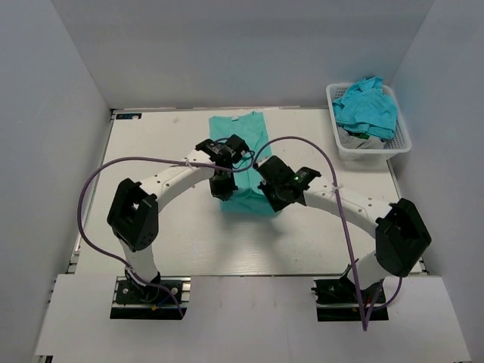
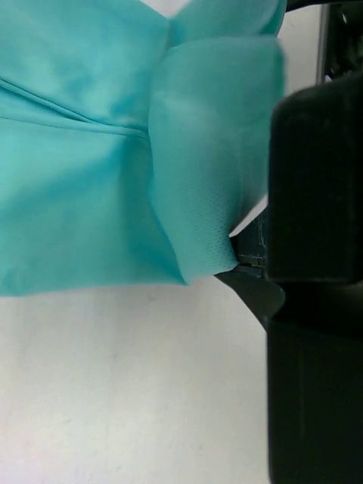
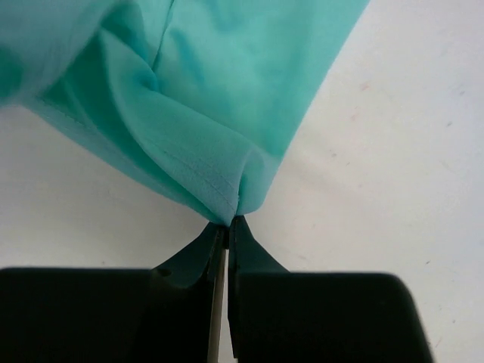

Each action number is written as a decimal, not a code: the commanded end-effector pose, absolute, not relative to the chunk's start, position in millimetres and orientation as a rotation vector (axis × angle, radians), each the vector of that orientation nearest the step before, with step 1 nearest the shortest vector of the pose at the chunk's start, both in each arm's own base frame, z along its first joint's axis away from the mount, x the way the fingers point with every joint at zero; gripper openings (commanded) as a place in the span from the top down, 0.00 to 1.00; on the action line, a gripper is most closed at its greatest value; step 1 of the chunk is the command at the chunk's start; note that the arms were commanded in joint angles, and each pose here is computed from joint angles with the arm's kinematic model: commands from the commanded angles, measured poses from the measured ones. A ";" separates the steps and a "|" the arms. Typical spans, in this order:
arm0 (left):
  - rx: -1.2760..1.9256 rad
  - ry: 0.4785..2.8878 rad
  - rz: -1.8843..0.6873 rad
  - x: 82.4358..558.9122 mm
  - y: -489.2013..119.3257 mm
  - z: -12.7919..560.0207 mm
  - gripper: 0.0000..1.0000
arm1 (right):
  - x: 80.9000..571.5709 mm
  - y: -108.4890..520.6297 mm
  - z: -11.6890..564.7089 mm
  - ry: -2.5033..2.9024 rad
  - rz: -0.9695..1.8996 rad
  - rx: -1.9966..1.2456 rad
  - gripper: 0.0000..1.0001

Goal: Fold and stack the t-shirts
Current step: Fold the folded rectangular tshirt in 1/3 of the way

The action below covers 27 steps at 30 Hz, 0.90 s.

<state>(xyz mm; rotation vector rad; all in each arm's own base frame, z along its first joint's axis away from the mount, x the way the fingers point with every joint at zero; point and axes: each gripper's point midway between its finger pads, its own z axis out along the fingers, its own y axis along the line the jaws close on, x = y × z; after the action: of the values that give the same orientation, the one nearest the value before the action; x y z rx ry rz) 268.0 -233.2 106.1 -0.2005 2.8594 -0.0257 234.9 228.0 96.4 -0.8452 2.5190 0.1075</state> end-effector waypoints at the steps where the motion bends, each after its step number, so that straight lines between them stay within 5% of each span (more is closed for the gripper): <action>1: -0.293 2.726 -0.081 302.5 -229.3 137.6 1.00 | 277.5 238.2 129.3 2.408 0.089 -0.736 1.00; 27: -0.196 2.595 -0.217 452.4 -221.2 139.8 1.00 | 413.2 267.9 154.4 2.363 0.172 -0.771 1.00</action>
<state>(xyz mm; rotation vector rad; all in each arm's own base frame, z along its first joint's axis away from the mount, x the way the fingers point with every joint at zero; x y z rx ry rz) 432.1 -211.5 120.6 -0.3151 2.6749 -0.1413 404.9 266.2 146.2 -0.7539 2.3793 0.1514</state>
